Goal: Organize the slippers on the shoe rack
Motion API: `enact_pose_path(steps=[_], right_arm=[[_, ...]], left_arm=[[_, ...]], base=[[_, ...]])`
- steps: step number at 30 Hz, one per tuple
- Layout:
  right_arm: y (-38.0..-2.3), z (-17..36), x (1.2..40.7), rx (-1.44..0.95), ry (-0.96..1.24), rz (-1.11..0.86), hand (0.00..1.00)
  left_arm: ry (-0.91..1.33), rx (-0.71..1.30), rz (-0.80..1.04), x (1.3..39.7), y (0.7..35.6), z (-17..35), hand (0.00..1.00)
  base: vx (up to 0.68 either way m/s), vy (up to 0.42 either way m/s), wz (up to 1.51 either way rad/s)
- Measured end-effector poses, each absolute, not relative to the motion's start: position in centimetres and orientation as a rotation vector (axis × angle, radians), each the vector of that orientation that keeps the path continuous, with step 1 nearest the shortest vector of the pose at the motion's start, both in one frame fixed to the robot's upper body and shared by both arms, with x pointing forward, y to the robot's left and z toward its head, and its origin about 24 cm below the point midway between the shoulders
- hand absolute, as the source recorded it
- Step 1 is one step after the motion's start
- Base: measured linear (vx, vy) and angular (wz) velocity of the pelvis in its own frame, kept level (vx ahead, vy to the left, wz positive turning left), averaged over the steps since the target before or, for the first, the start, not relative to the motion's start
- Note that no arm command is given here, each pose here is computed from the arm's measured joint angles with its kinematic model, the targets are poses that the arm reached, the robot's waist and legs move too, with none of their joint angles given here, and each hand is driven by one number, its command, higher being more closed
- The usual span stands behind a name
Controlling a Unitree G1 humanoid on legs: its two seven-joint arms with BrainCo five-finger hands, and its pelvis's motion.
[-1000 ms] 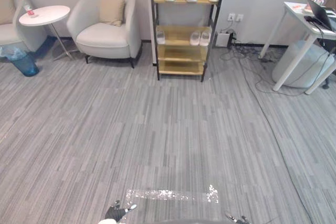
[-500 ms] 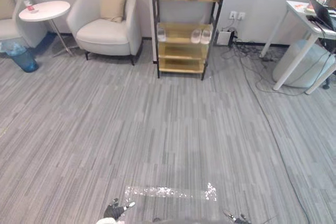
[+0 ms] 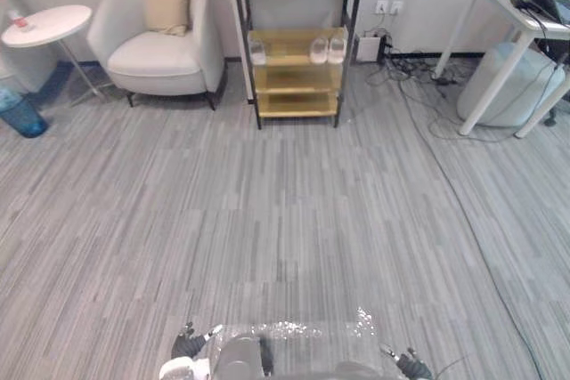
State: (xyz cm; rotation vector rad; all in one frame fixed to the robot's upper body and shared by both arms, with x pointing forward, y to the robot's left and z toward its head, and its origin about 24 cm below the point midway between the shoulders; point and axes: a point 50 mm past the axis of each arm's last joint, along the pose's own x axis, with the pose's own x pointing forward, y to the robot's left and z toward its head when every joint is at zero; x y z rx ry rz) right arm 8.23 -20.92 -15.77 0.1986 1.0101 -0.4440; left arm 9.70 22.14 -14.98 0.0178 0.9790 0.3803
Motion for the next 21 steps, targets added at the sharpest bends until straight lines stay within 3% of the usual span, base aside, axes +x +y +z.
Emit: enact_pose_path(steps=[6,11,16,21], right_arm=[[-19.1,-15.4,9.9,0.212,0.959,-0.365,0.0],[-19.5,-14.9,10.8,0.209,0.905,-0.374,0.0],[-19.8,-14.6,12.1,0.21,0.88,-0.375,0.0],[-20.4,-14.4,12.4,0.194,0.874,-0.38,0.0]], left_arm=[[0.974,0.028,0.36,10.6,21.9,-15.0,0.0],[0.933,-0.013,0.25,13.5,18.3,-14.8,0.0],[0.945,-0.071,0.184,14.1,15.0,-15.0,0.0],[0.93,-0.096,0.22,14.4,15.5,-14.8,0.0]], base=[[0.43,0.216,-0.19],[0.33,0.033,0.17],[0.5,-0.175,0.36],[0.45,-0.3,0.17]])
